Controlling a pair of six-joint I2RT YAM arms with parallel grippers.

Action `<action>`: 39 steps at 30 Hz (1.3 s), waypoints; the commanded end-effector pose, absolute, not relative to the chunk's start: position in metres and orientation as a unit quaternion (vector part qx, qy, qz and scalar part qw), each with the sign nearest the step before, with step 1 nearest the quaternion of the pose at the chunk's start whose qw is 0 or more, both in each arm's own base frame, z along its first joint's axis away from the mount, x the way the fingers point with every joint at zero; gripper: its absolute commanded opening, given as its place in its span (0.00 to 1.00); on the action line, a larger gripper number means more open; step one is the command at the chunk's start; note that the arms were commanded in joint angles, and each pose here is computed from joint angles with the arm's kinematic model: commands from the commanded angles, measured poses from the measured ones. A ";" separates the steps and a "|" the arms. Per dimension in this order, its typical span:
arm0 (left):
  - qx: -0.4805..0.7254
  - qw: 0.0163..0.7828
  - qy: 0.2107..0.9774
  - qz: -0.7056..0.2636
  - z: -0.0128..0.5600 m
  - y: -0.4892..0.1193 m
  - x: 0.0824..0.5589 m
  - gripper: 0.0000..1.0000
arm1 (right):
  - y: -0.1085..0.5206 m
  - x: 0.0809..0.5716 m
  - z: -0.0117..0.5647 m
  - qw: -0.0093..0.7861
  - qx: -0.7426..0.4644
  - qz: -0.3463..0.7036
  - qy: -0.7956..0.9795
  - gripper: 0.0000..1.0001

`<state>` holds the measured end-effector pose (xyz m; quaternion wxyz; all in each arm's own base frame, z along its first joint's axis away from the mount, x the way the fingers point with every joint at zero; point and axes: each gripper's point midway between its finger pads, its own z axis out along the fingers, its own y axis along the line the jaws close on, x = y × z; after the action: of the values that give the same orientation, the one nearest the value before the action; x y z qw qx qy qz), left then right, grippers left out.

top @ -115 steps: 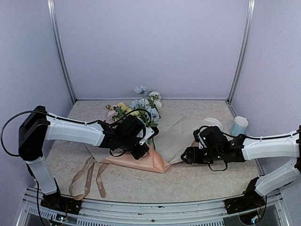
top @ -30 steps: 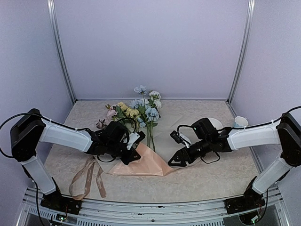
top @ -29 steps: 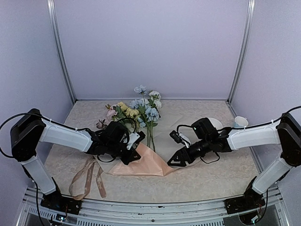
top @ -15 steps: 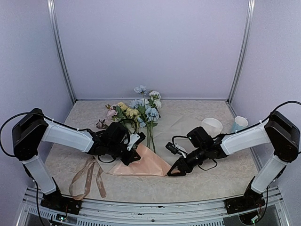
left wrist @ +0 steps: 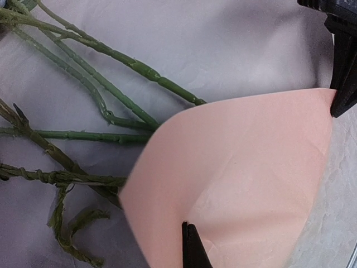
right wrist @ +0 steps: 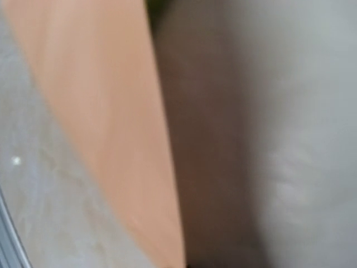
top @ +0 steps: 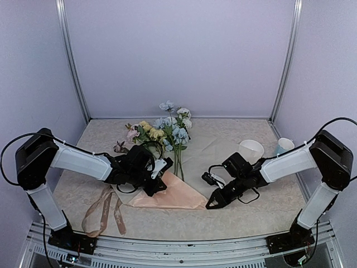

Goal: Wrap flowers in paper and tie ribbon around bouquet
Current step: Press the fold line on the 1/4-folded wrapping paper.

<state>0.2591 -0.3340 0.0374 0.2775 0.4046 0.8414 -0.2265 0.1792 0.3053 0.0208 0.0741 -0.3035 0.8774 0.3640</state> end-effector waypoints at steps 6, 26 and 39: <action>0.387 0.301 0.853 -0.182 0.042 -0.324 0.278 0.14 | 0.287 0.188 0.001 0.021 -0.255 0.299 0.919 0.02; 0.369 0.363 0.832 -0.202 0.154 -0.357 0.221 0.40 | 0.283 0.187 -0.008 0.003 -0.235 0.285 0.929 0.00; 0.446 0.172 0.868 -0.135 0.029 -0.399 0.184 0.25 | 0.284 0.186 -0.009 0.011 -0.237 0.292 0.927 0.00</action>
<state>0.1823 -0.4160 0.0417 0.2178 0.4627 0.8449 -0.1570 0.1890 0.3042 0.0172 0.0243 -0.2546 0.9052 0.3395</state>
